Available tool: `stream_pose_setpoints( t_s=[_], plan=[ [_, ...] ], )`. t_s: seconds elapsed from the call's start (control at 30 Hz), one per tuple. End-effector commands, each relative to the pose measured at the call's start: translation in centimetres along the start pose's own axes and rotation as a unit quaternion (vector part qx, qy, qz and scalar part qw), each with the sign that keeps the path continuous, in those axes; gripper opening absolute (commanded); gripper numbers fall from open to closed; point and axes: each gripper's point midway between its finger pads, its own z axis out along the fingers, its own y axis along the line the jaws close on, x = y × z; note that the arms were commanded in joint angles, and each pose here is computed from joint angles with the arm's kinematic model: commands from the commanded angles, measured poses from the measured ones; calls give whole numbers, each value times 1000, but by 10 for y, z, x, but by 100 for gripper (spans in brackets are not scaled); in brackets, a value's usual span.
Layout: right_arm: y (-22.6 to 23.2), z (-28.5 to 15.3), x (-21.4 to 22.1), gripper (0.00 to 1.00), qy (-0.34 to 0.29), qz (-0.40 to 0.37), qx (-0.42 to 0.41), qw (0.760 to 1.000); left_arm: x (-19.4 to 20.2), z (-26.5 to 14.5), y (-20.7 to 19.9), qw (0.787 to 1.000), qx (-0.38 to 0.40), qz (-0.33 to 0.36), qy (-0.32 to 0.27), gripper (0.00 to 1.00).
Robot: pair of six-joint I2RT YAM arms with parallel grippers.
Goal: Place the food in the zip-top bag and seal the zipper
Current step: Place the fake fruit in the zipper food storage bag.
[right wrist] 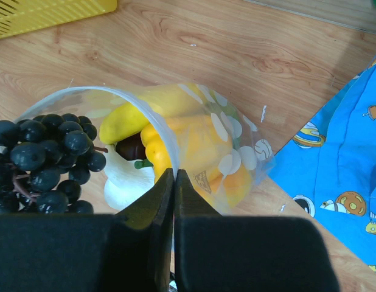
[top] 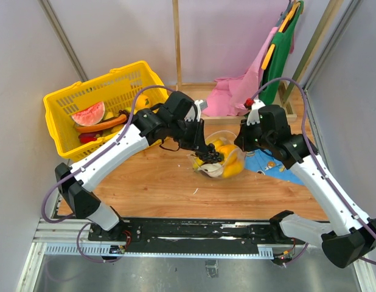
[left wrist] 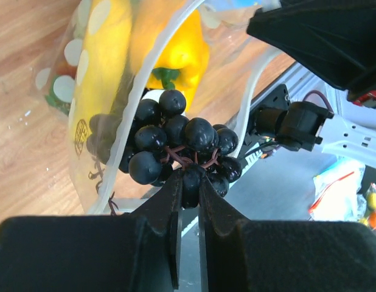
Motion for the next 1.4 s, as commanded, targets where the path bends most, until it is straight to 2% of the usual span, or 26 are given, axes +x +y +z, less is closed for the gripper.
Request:
stream_pose_setpoints(
  t_s=[0.0,0.2,0.37,0.43,0.57,0.73,0.93,1.2,1.37],
  plan=[
    [11,-1,-3,1,-16,6,-23,1000,6,9,7,997,-47,-62,4,0],
    [17,2,-1,1,-14,6,-41,999,-2,22,25,989,-97,-113,-21,4],
    [19,1,0,1,-14,5,-47,999,-7,38,19,989,-85,-118,-15,23],
    [18,1,0,1,-15,5,-45,999,-6,44,11,992,-74,-103,-7,35],
    [18,1,0,1,-15,3,-43,999,-8,49,-11,997,-47,-64,2,51],
    [16,2,-2,1,-14,1,-39,999,-13,42,-28,999,-9,-30,-5,60],
    [11,1,-2,1,-14,-8,-25,1000,-23,14,-22,998,-40,13,-37,66],
    [9,1,-1,1,-11,-10,-20,1000,-9,-20,31,982,-177,56,-31,67],
    [10,3,-1,1,-10,-9,-22,1000,3,-24,56,972,-223,72,-18,69]
  ],
)
